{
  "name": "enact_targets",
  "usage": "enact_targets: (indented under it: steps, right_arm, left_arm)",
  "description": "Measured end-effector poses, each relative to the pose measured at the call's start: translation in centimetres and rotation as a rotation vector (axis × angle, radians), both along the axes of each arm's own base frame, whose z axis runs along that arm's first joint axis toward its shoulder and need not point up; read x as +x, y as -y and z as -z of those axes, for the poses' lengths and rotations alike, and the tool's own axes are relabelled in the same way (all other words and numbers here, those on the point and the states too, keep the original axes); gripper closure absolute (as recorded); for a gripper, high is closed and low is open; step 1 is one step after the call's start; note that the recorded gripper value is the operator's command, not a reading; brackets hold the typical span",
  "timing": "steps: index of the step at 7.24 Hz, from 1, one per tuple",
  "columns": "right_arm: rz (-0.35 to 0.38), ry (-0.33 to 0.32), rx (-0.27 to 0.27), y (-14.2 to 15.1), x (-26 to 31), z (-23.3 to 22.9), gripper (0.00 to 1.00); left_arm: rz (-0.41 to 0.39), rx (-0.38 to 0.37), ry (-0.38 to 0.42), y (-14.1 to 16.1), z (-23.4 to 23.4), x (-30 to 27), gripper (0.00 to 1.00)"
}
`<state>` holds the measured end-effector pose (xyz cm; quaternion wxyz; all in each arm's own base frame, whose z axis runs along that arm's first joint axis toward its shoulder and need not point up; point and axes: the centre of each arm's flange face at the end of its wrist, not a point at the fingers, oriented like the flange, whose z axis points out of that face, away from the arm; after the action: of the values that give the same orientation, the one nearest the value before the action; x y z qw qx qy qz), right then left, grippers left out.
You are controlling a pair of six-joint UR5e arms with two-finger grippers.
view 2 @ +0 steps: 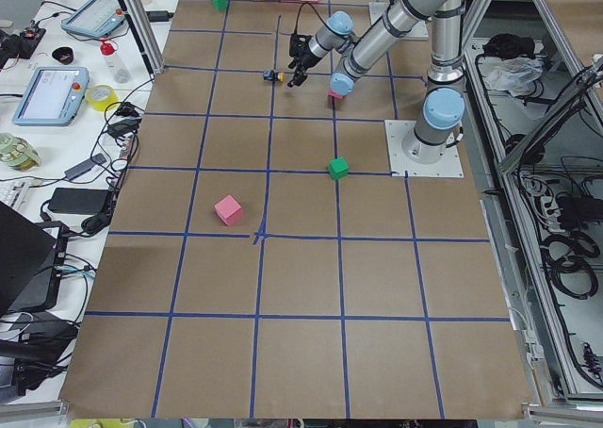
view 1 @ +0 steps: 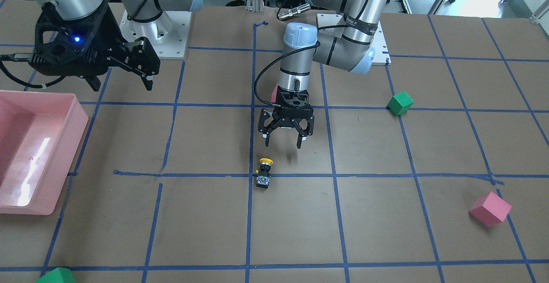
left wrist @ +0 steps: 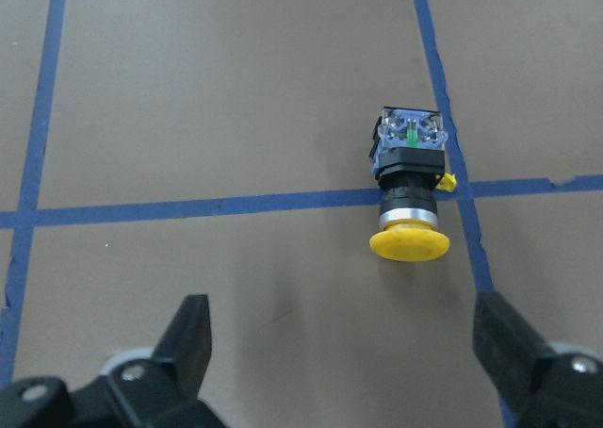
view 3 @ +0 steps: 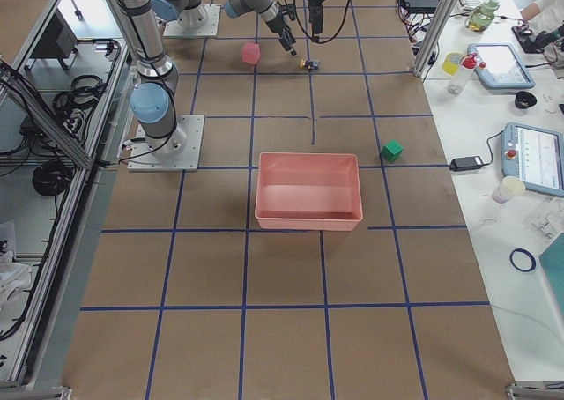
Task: Align button upright
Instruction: 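Grasp the button's yellow cap with the left gripper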
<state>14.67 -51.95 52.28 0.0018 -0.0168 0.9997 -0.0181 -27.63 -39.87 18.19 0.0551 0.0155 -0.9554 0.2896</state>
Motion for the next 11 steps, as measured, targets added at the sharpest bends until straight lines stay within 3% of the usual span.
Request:
enact_targets:
  steps: [3, 6, 7, 8, 11]
  right_arm:
    - [0.0, -0.001, 0.003, 0.0, 0.0, 0.1, 0.0]
    - [0.0, -0.001, 0.004, 0.0, 0.0, 0.1, 0.0]
    - [0.0, -0.001, 0.004, 0.0, 0.0, 0.1, 0.0]
    - [0.0, -0.001, 0.005, 0.0, 0.0, 0.1, 0.0]
    - [0.0, -0.001, 0.007, -0.1, 0.0, 0.3, 0.0]
  left_arm:
    - [0.022, -0.008, 0.003, 1.0, 1.4, -1.9, 0.06]
    - [0.075, -0.099, 0.024, 1.6, 3.2, -2.5, 0.06]
    - [0.089, -0.12, 0.03, 2.1, 3.5, -2.8, 0.14]
    - [0.102, -0.129, 0.039, 2.4, 3.8, -3.0, 0.14]
    - [0.128, -0.128, 0.064, 2.5, 4.5, -3.1, 0.58]
